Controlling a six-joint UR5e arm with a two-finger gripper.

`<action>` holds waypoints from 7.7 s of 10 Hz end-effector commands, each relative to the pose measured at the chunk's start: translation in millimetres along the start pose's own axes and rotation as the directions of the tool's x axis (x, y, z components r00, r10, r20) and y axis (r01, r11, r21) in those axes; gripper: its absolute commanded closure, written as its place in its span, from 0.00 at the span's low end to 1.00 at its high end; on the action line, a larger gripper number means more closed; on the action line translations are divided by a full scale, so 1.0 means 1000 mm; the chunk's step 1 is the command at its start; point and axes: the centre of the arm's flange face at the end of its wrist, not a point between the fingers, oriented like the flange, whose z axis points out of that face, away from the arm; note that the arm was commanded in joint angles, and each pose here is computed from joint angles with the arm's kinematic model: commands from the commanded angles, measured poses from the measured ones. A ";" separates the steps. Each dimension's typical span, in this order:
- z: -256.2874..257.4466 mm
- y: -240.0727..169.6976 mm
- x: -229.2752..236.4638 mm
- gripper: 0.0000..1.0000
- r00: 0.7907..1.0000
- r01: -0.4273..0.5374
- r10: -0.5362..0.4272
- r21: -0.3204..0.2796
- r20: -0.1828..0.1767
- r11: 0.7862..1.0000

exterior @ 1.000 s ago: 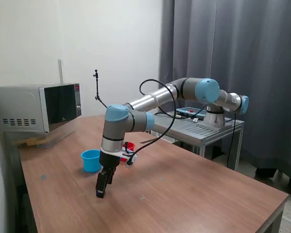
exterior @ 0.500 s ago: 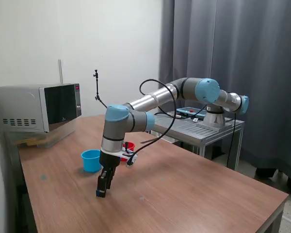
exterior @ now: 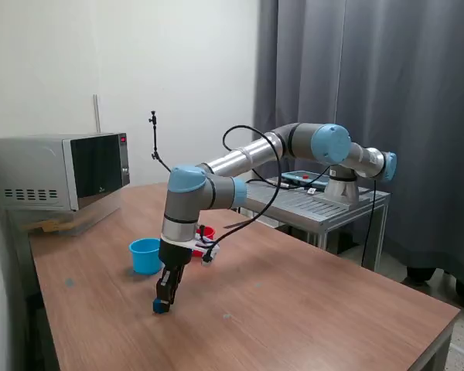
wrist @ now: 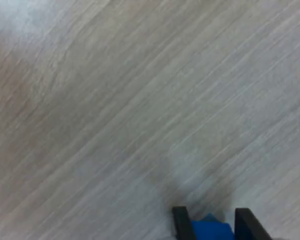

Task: Place red objects in the red bin, and blue objects in the blue bin.

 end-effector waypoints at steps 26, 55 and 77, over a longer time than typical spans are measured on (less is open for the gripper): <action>-0.104 0.116 -0.140 1.00 0.984 -0.111 0.113 -0.023 0.136 0.994; -0.184 0.099 -0.134 0.00 0.979 0.187 -0.183 -0.040 0.095 0.982; -0.420 -0.143 -0.295 0.00 0.593 0.759 -0.803 0.296 0.054 0.580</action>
